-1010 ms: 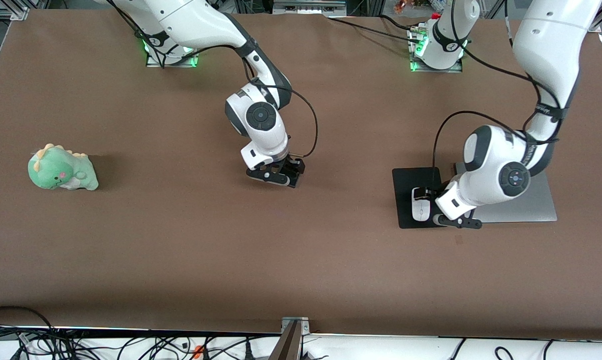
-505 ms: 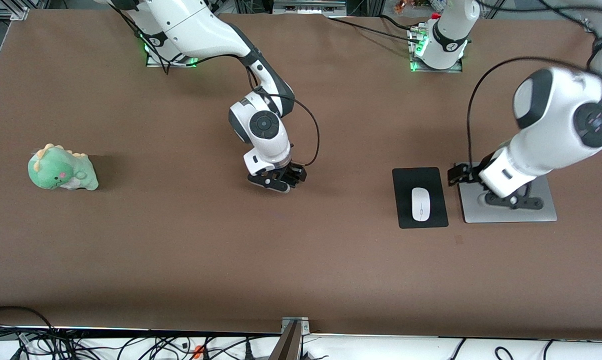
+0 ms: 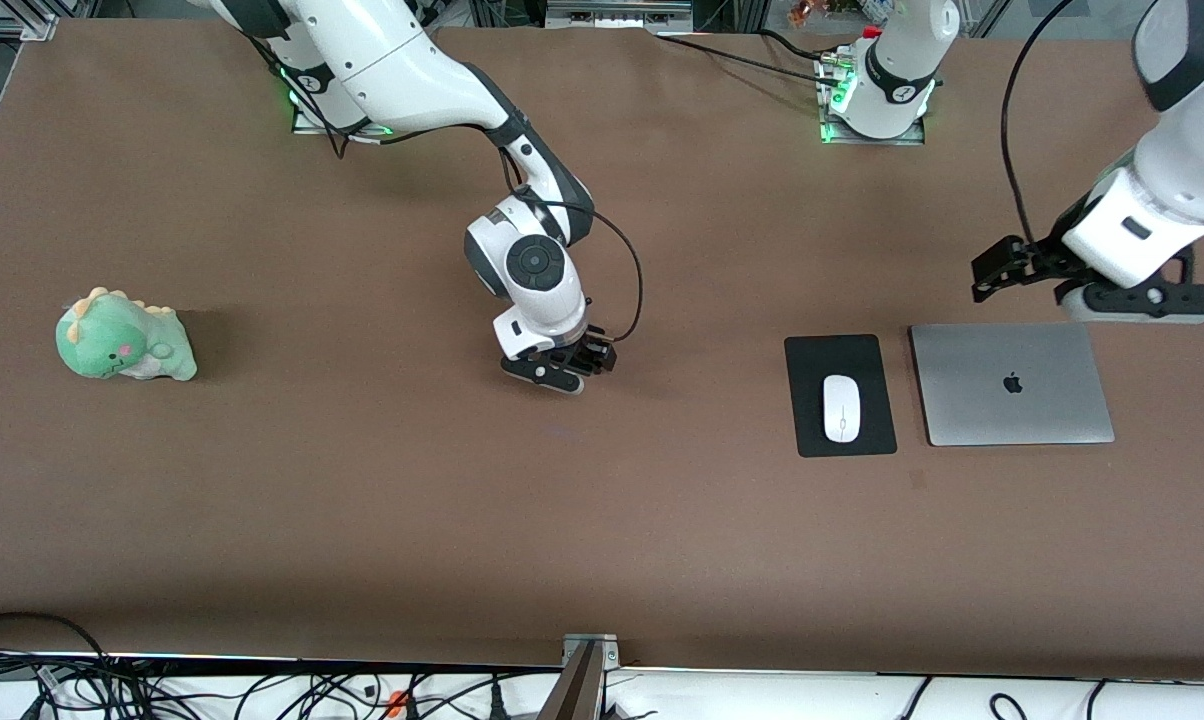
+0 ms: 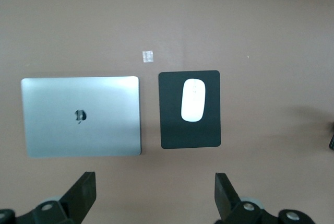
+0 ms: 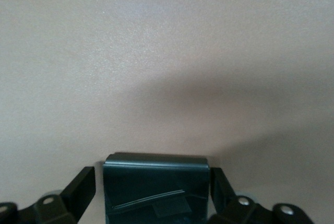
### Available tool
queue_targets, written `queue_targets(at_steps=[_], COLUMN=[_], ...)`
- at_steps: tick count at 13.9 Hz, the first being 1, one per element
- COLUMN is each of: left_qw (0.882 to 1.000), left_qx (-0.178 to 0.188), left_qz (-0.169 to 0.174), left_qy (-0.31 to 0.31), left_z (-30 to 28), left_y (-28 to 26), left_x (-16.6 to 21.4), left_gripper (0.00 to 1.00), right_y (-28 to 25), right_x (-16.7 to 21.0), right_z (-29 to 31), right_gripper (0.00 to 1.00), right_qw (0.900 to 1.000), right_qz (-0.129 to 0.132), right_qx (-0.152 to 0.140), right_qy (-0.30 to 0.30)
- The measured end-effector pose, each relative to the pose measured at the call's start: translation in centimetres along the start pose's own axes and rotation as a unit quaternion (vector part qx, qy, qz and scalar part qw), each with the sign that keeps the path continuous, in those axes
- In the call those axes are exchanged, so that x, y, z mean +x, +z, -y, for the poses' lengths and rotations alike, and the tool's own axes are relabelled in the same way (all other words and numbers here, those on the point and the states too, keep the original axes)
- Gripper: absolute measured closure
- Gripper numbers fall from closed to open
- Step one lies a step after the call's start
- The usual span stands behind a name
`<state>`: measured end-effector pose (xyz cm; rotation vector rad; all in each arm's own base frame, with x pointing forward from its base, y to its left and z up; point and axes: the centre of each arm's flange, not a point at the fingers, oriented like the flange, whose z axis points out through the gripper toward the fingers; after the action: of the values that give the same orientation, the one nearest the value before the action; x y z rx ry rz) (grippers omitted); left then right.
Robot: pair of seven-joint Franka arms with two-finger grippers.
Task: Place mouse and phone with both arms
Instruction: 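Grasp the black phone with the right gripper while the left gripper withdraws, then carry the black phone beside the green plush and set it down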
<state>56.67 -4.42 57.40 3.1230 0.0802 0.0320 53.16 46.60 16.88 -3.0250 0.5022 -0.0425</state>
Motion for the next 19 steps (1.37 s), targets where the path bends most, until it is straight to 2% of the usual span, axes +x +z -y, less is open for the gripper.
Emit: queue_targets(at_steps=[4, 6, 8, 10, 12, 17, 19], left_qw=[1.000, 1.000, 0.999, 0.999, 1.000, 1.000, 1.000], left_qx=[0.001, 0.001, 0.001, 0.000, 0.000, -0.001, -0.001], left_qz=[0.002, 0.004, 0.011, 0.015, 0.011, 0.008, 0.010], left_qy=[-0.022, -0.028, -0.031, -0.031, -0.029, -0.010, -0.009], left_z=[1.0, 1.7, 2.0, 2.0, 1.8, -0.5, -0.6], left_y=[-4.6, -4.8, -4.2, -3.7, -4.0, -4.5, -4.5], left_x=[-0.7, -0.6, -0.3, -0.1, -0.1, -0.4, -0.4], left_gripper=[0.00, 0.00, 0.00, 0.00, 0.00, 0.00, 0.00], right_y=[0.2, -0.4, -0.3, -0.6, -1.8, -4.3, -5.3], right_x=[0.0, 0.1, 0.2, 0.6, 2.4, 8.2, 10.3], right_z=[0.0, 0.2, 0.3, 0.3, -0.1, -4.1, -6.7], right_gripper=[0.12, 0.19, 0.19, 0.19, 0.19, 0.19, 0.19], right_qw=[1.000, 1.000, 1.000, 1.000, 0.999, 0.991, 0.988], right_qz=[-0.001, -0.002, -0.002, 0.004, 0.012, 0.052, 0.058], right_qx=[-0.003, -0.002, -0.002, -0.014, -0.033, -0.072, -0.079], right_qy=[-0.002, -0.003, -0.003, -0.001, -0.005, -0.095, -0.120])
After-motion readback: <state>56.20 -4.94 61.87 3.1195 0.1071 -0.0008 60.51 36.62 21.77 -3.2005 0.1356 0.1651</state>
